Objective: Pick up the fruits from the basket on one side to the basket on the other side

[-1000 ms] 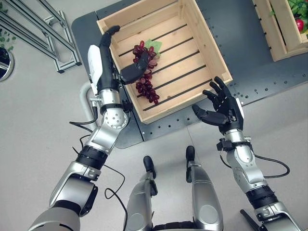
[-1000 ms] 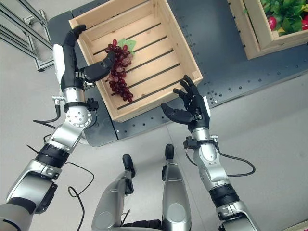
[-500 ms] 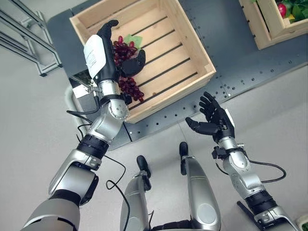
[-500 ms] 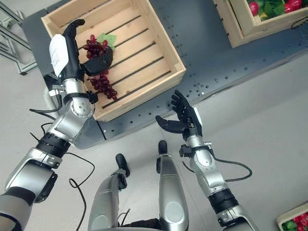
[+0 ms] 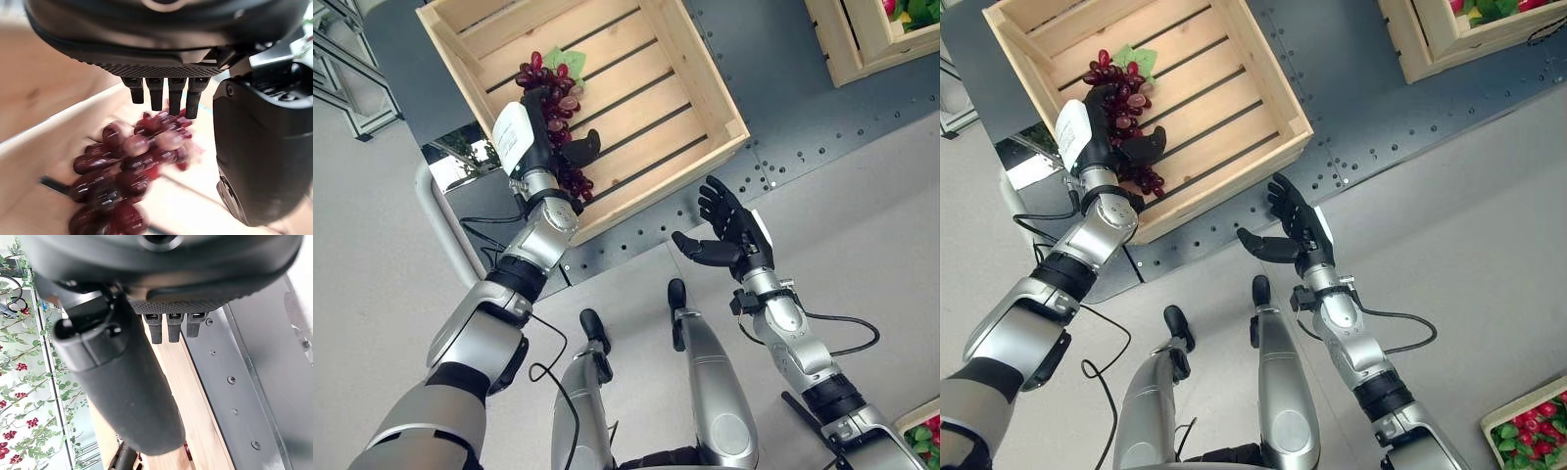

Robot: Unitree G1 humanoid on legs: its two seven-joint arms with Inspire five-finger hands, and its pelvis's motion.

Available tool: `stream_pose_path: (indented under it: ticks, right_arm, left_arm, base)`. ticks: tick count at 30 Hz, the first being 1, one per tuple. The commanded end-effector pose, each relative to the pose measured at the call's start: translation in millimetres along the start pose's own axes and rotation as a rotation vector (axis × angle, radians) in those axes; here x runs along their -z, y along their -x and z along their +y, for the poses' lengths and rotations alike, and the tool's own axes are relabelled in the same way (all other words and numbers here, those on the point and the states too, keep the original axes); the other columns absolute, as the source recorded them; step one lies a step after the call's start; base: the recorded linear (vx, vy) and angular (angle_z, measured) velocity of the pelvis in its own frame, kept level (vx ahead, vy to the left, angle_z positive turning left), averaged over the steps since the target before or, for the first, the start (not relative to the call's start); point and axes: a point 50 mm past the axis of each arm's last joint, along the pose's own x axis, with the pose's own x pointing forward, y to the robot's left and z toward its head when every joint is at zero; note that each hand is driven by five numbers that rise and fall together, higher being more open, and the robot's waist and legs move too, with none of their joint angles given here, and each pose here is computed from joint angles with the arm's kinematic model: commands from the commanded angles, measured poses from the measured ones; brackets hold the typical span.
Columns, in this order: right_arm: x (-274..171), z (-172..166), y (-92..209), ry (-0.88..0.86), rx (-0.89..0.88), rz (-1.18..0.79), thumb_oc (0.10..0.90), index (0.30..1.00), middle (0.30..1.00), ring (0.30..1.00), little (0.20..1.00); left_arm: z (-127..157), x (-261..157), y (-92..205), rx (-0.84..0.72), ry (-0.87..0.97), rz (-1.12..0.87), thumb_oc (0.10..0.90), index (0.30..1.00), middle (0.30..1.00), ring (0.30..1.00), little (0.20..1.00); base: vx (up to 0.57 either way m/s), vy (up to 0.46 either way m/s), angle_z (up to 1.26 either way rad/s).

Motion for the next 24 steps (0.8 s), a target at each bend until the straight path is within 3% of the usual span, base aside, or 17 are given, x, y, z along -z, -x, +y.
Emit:
stream_pose_path:
  ticks: [1, 10, 24]
  right_arm:
    - [-40.1, 7.9, -7.2, -0.029, 0.014, -0.212, 0.800, 0.900, 0.900, 0.900, 0.900]
    - [-53.6, 16.6, -14.9, -0.053, 0.019, -0.275, 0.800, 0.900, 0.900, 0.900, 0.900]
    - [-61.4, 15.0, -21.6, -0.046, 0.074, -0.290, 0.800, 0.900, 0.900, 0.900, 0.900]
  left_arm:
    - [54.3, -17.4, -35.7, -0.249, -0.026, 0.012, 0.800, 0.900, 0.900, 0.900, 0.900]
    - [49.2, -2.5, -36.1, -0.235, 0.023, 0.149, 0.800, 0.900, 0.900, 0.900, 0.900]
    - [14.5, 25.2, -14.0, -0.039, 0.056, 0.442, 0.800, 0.900, 0.900, 0.900, 0.900]
  base:
    - [0.00, 0.000, 0.00]
    - [0.00, -0.027, 0.00]
    - [0.00, -0.005, 0.00]
